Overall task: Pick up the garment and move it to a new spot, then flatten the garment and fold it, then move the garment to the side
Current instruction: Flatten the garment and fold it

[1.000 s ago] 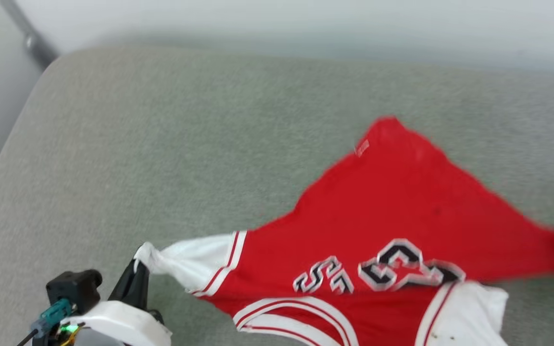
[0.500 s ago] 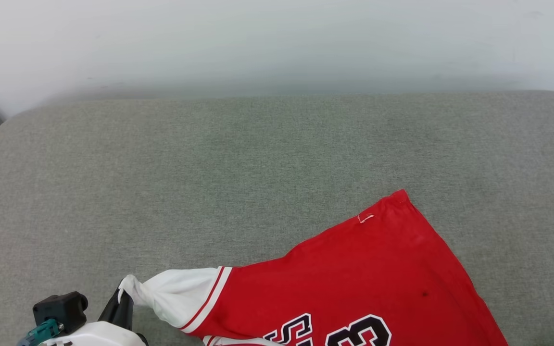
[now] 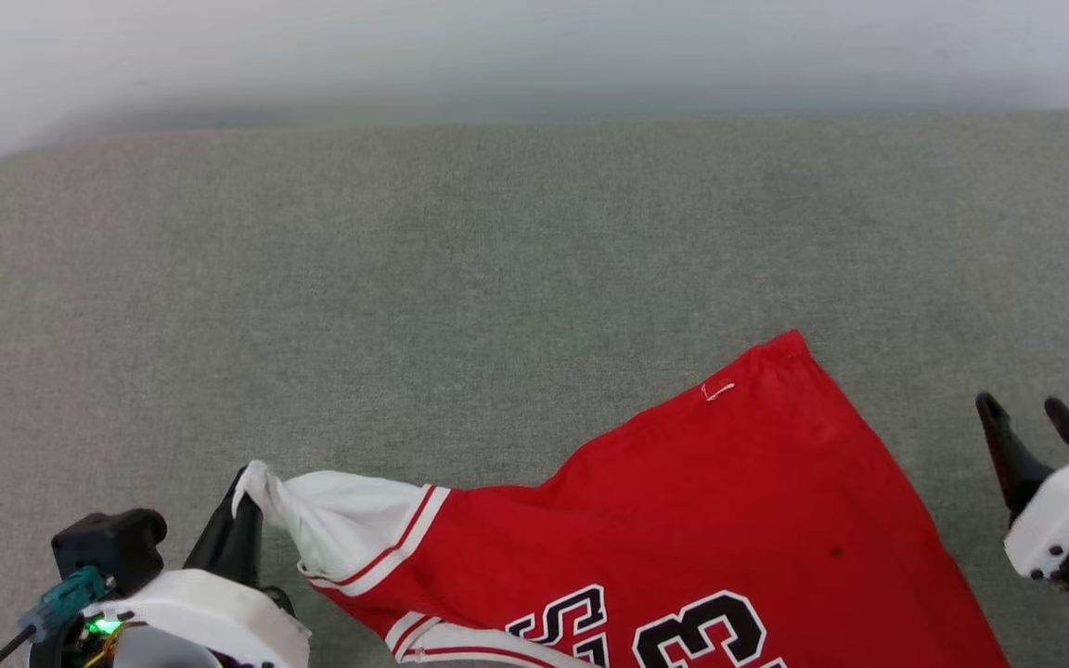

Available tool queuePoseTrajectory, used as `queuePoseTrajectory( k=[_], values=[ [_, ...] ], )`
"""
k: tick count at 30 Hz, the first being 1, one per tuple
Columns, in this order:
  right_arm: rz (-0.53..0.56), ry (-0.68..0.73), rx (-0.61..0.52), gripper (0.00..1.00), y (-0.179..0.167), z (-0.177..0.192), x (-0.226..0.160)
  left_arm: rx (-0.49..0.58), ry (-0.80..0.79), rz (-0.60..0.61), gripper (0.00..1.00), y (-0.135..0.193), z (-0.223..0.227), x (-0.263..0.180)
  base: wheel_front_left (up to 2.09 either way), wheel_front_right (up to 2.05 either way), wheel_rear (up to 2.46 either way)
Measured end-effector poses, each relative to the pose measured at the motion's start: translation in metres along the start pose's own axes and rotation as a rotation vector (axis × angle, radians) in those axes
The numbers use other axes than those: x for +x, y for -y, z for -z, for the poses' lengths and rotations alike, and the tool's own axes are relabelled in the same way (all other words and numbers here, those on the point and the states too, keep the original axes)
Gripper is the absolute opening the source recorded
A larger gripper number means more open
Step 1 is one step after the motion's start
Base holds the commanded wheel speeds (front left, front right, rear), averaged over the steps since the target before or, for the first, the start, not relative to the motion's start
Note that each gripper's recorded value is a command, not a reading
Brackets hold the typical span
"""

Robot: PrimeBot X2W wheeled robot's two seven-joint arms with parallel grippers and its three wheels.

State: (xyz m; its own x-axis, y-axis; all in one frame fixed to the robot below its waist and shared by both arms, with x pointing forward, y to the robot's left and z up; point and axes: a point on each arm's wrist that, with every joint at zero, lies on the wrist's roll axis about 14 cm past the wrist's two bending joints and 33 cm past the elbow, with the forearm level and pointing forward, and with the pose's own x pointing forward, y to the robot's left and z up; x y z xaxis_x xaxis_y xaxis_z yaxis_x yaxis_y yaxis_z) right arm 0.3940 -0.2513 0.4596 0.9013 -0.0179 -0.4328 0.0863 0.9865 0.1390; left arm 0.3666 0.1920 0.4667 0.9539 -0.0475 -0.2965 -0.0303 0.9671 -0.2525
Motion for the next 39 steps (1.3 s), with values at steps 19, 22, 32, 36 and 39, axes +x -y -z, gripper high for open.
queuePoseTrajectory(
  k=[19, 22, 32, 36, 39],
  values=[
    [-0.264, -0.647, -0.300, 1.00, -0.102, 0.059, 0.102, -0.009, 0.016, 0.031, 0.00, 0.001, 0.003, 0.043, 0.00, 0.00, 0.00],
    [-0.277, -0.707, -0.322, 0.93, -0.106, 0.072, 0.107, -0.017, -0.002, 0.017, 0.00, -0.005, 0.010, 0.045, 0.00, 0.00, 0.00],
    [-0.314, -0.747, -0.332, 0.00, -0.115, 0.074, 0.102, -0.017, -0.009, 0.003, 0.00, -0.013, 0.012, 0.044, 0.00, 0.00, 0.00],
    [-0.318, -0.671, -0.351, 0.00, -0.117, 0.057, 0.095, 0.013, 0.038, -0.010, 0.00, -0.021, -0.007, 0.041, 0.00, 0.00, 0.00],
    [-0.307, -0.558, -0.359, 0.00, -0.116, 0.029, 0.091, 0.064, 0.114, 0.002, 0.00, -0.023, -0.040, 0.042, 0.00, 0.00, 0.00]
  ],
)
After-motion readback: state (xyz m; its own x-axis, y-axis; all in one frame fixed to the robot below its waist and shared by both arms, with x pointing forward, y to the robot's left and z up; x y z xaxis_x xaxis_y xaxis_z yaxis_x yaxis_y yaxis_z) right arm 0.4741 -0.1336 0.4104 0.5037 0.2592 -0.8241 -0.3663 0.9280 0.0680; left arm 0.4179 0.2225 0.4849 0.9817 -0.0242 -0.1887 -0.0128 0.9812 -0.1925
